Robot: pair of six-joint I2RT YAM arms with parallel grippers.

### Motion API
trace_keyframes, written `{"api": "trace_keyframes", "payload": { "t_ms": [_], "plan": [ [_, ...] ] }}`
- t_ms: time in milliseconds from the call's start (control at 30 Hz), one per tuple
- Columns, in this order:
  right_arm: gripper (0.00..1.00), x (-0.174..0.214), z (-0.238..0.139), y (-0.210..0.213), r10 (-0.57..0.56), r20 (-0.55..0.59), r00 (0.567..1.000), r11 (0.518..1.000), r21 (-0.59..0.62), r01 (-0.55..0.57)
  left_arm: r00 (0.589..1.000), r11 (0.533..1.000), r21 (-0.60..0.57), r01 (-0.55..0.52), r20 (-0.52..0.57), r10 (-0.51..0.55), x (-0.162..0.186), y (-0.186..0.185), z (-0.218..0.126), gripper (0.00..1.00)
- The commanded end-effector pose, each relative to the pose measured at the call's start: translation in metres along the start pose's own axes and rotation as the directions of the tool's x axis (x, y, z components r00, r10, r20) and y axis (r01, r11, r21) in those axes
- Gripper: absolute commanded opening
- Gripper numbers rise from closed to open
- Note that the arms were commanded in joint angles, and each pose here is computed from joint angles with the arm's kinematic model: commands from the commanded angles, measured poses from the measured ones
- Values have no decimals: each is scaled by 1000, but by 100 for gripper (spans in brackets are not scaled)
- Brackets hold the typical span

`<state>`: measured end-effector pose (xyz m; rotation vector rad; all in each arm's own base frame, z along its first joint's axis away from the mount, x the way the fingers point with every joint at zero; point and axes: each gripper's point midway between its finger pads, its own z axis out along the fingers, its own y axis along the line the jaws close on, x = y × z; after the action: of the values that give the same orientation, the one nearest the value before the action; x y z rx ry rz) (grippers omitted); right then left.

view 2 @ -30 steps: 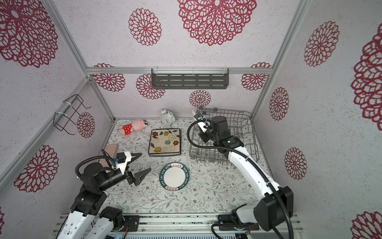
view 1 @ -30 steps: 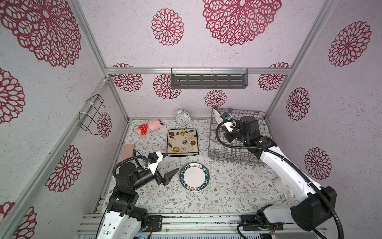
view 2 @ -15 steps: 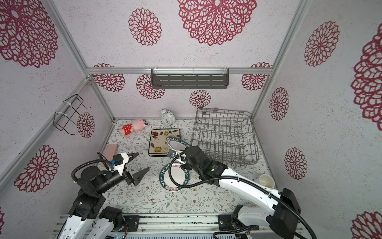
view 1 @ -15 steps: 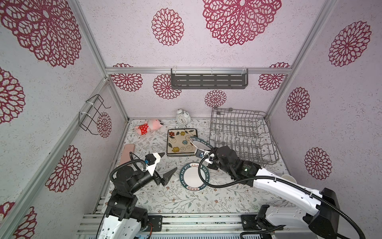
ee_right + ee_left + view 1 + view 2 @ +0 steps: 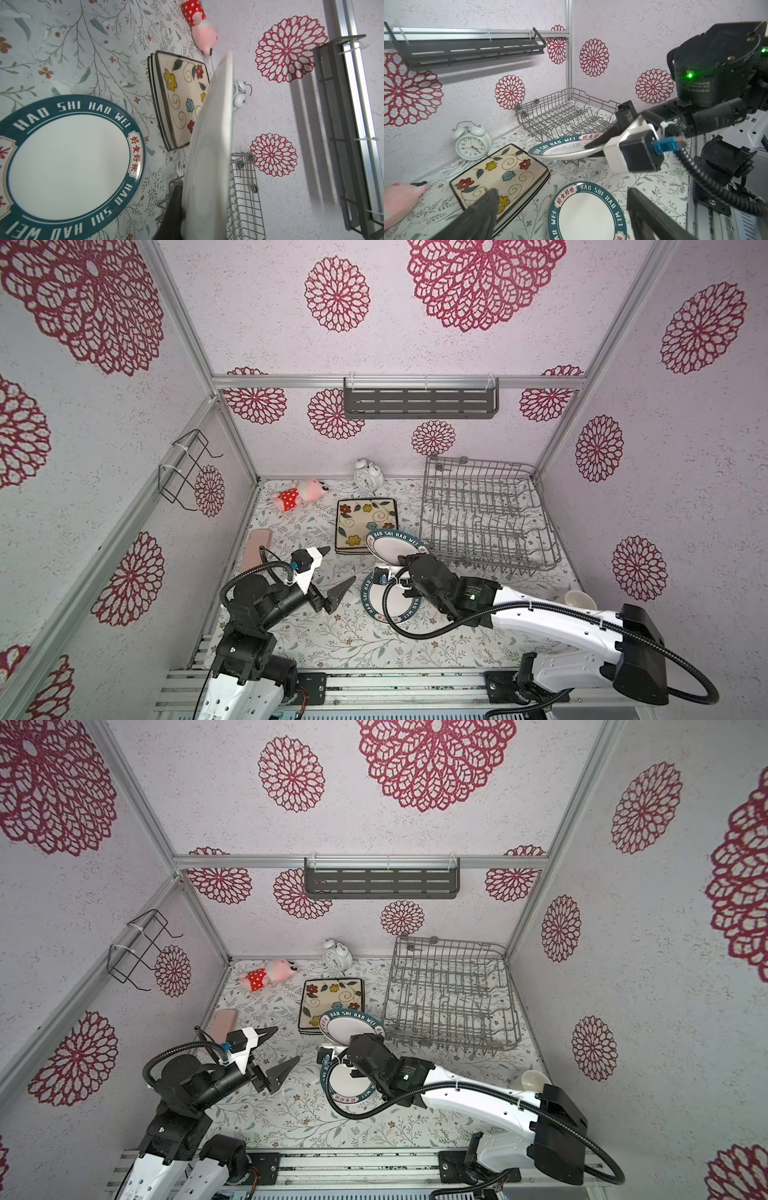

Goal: Unload the plates from the dish rack
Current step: 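Carry the plate toward the robot and lower it onto the printed plates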

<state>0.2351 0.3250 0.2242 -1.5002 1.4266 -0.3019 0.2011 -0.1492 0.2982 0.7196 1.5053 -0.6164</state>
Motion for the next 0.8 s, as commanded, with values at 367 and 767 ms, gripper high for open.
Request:
{"api": "trace_keyframes", "payload": {
  "t_ms": [367, 767],
  "plan": [
    [0, -15, -16, -11, -79, 22, 997, 987, 143, 75, 1000, 1000, 7, -21, 10, 21, 0, -1, -1, 97],
    [0, -12, -10, 27, -156, -4, 988, 980, 122, 155, 1000, 1000, 11, -15, 11, 15, 0, -2, -1, 97]
  ]
}}
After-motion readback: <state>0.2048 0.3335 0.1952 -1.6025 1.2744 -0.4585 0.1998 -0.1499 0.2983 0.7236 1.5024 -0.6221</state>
